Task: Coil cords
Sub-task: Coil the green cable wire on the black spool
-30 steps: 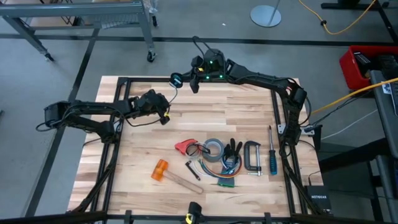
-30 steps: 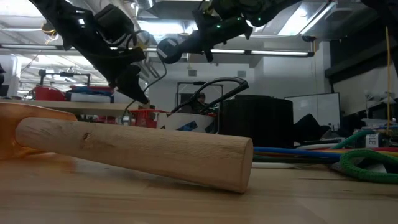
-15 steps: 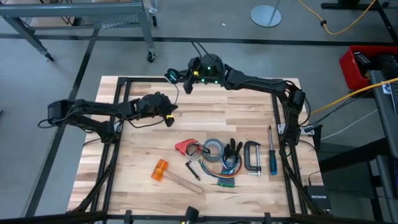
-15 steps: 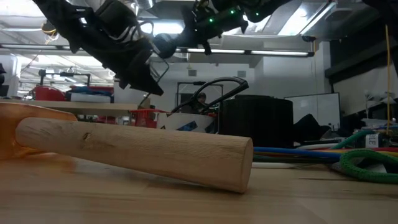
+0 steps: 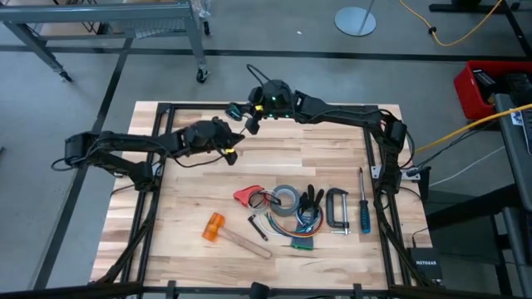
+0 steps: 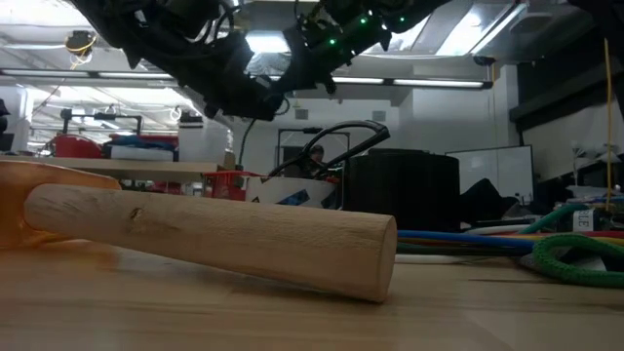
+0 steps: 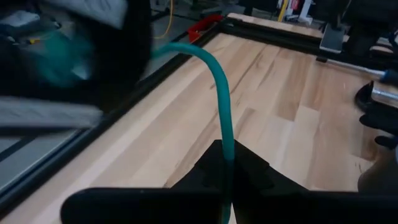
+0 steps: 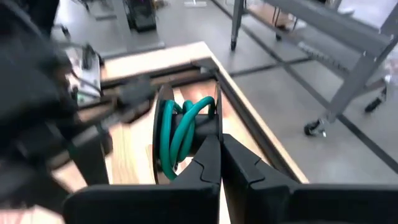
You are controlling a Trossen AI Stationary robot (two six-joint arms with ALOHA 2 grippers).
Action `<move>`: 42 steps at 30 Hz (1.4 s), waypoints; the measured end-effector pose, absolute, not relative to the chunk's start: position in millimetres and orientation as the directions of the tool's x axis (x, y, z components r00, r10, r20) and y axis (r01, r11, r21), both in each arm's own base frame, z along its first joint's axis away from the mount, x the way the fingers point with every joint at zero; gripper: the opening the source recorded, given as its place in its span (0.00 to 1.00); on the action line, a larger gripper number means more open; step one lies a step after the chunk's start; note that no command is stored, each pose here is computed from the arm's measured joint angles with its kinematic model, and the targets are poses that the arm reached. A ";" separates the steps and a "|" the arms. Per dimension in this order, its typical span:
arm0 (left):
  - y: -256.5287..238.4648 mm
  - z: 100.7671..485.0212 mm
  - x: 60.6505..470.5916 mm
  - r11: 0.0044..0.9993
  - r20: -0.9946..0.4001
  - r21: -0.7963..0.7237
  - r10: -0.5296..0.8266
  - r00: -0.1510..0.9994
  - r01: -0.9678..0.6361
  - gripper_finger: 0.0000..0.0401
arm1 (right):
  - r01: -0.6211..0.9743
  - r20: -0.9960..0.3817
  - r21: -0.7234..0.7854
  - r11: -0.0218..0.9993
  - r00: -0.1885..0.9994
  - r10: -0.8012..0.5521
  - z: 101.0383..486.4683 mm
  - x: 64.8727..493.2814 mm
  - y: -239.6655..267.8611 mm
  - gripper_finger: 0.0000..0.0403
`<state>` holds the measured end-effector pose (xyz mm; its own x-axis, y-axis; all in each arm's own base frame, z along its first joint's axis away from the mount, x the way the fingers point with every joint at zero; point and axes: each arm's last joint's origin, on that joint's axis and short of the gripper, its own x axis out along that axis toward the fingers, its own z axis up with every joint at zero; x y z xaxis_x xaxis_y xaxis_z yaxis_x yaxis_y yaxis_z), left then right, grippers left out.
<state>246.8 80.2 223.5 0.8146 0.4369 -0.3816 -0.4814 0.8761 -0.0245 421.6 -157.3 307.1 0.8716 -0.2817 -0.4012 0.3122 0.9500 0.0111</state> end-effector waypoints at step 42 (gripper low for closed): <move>75.4 218.1 196.8 0.820 -0.618 -0.025 0.437 0.654 -0.572 0.02 | 0.034 -0.398 0.118 0.992 0.917 0.016 306.8 420.5 -151.6 0.00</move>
<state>196.8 75.4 218.1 0.6536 0.4371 -0.6179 -0.5717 0.8201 -0.0246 420.5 -151.6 306.8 0.9171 0.0163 -0.3984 0.0336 0.9924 0.1180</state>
